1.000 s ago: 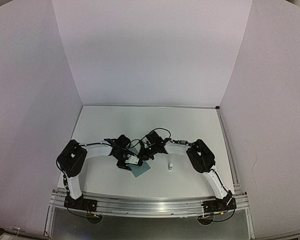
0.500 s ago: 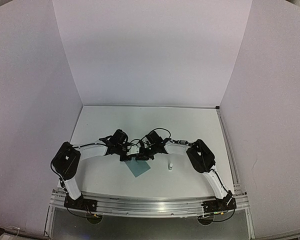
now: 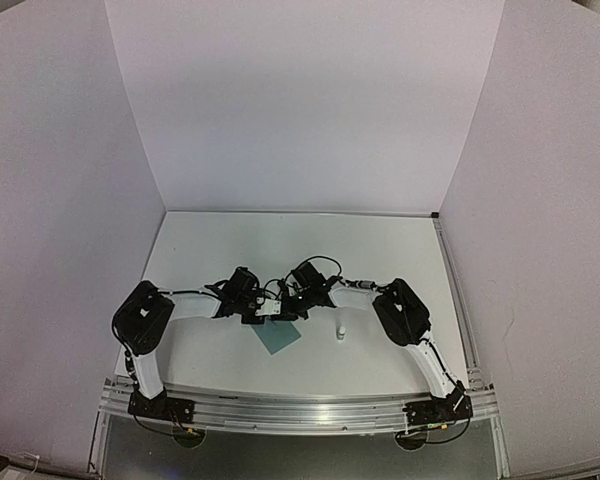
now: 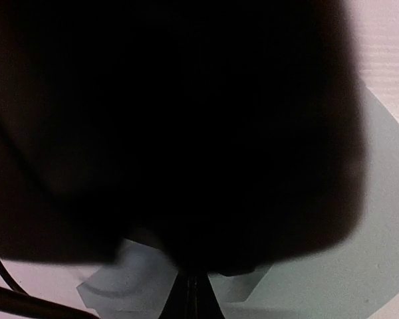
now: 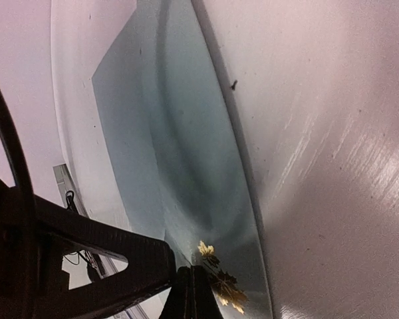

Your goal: Place the letter into the envelope and seal it

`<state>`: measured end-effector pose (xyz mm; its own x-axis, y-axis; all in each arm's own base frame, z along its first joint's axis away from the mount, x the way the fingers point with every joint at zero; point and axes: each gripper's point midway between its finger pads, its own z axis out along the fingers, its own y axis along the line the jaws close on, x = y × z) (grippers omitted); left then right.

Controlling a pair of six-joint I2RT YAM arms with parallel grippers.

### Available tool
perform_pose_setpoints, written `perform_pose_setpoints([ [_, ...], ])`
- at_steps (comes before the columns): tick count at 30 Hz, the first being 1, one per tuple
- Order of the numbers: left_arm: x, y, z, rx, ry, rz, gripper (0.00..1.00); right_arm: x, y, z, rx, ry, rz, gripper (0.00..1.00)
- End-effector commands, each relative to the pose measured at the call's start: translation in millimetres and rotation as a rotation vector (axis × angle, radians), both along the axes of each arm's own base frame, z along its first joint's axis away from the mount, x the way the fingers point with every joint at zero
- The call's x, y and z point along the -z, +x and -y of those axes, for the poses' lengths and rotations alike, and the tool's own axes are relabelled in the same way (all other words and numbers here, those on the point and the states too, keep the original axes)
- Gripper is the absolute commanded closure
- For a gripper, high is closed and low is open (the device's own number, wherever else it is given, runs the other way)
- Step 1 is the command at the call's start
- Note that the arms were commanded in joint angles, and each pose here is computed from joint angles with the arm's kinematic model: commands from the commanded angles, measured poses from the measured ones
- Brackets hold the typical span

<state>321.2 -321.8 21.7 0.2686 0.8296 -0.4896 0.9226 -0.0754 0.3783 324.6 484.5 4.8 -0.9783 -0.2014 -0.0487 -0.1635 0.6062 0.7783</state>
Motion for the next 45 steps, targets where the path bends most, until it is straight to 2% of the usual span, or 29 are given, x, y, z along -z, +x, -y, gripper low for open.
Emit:
perform_pose_setpoints([
  [1,32,-50,-32,0.148,0.134,-0.055,1.00,53,-3,33,0.077,-0.228,-0.019,1.00],
  [5,42,-60,-39,0.163,0.170,-0.080,1.00,54,-3,34,0.082,-0.234,-0.018,1.00],
  [10,46,-54,-37,0.150,0.186,-0.077,1.00,54,-2,34,0.080,-0.235,-0.013,1.00],
  [13,43,-62,-34,0.212,0.178,-0.045,1.00,55,-3,34,0.078,-0.235,-0.015,1.00],
  [17,13,-65,-24,0.233,0.093,-0.023,1.00,53,-2,34,0.074,-0.232,-0.011,1.00],
  [21,-31,-37,-7,0.112,-0.029,-0.025,1.00,56,-5,35,0.071,-0.237,-0.017,1.00],
  [23,-38,-24,-2,0.076,-0.055,0.013,1.00,56,-5,36,0.070,-0.237,-0.019,1.00],
  [35,11,10,-5,0.000,0.080,0.058,1.00,54,-5,36,0.066,-0.235,-0.013,1.00],
  [40,38,-19,-25,0.066,0.174,0.015,1.00,54,-5,36,0.072,-0.240,-0.012,1.00],
  [43,41,-49,-34,0.176,0.157,0.023,1.00,55,-3,35,0.080,-0.242,-0.016,1.00],
  [45,44,-58,-36,0.194,0.160,0.012,1.00,56,-3,34,0.081,-0.241,-0.020,1.00],
])
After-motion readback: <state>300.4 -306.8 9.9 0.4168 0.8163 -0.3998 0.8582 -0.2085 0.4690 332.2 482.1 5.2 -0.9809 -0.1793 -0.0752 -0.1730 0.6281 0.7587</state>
